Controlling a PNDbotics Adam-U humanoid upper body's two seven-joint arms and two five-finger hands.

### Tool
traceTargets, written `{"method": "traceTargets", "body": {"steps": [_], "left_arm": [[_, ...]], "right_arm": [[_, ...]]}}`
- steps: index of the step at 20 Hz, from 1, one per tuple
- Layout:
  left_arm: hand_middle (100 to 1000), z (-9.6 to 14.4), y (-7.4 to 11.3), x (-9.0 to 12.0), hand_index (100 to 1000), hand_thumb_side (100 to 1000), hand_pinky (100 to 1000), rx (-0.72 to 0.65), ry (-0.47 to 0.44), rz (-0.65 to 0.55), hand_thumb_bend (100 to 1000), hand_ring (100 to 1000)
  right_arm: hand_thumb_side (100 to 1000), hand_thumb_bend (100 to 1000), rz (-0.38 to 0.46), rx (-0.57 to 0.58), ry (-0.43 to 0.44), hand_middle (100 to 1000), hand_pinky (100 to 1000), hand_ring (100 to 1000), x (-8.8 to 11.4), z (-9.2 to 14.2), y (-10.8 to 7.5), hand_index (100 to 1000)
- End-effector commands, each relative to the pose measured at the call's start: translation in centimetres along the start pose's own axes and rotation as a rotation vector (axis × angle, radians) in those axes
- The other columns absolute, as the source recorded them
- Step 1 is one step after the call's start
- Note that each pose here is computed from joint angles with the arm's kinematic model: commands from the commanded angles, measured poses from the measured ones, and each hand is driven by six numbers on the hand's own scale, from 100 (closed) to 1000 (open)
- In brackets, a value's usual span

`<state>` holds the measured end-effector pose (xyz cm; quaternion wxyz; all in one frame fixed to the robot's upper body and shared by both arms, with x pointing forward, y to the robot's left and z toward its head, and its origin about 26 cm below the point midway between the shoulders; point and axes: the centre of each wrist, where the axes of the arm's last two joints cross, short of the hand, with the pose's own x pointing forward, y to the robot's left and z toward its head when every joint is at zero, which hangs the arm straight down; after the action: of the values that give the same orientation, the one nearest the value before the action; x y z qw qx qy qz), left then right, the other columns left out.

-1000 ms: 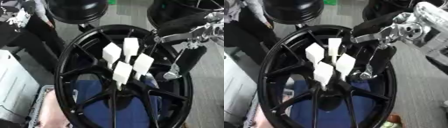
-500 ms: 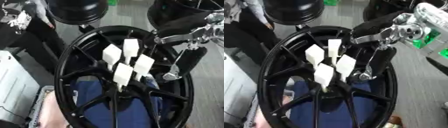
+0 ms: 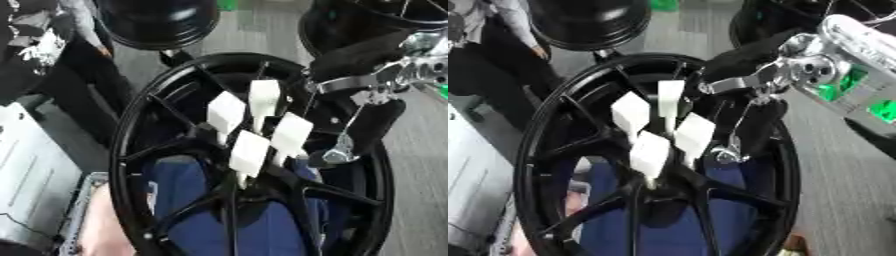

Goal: Pull the pin out of the wheel hub.

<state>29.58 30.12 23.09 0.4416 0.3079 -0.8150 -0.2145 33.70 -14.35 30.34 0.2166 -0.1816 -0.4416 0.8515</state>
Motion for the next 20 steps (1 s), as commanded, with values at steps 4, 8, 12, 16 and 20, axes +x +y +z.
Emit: {"method": "traceTargets", "body": {"steps": [4,8,12,16,20], "left_arm": [[747,-0.3,0.6,0.6,763,761,755,0.014,-0.026,-0.011,436,875],[747,-0.2,0.6,0.6,762,761,755,0.016,-0.026,-0.011,435,875],[747,-0.2,0.6,0.6,761,763,754,0.019,-0.025,-0.009,433,875],[747,-0.3,0.6,0.6,761,763,754,0.019,-0.026,-0.008,432,875],[747,-0.2,0.6,0.6,761,764,754,0.019,-0.021,-0.005,429,876]], "right_arm": [[382,401,0.012,-0.014,0.003,836,900,900,-0.3,0.2,-0.7,862],[361,357,-0.006,-0.004,-0.001,818,897,890,-0.4,-0.1,-0.5,845],[339,286,-0.016,-0.004,-0.002,799,892,879,-0.4,-0.3,-0.5,825],[322,248,-0.028,-0.01,-0.015,794,890,873,-0.1,-0.4,-0.7,817],[328,229,-0.034,-0.008,-0.012,769,886,865,-0.1,-0.5,-0.7,791]]}}
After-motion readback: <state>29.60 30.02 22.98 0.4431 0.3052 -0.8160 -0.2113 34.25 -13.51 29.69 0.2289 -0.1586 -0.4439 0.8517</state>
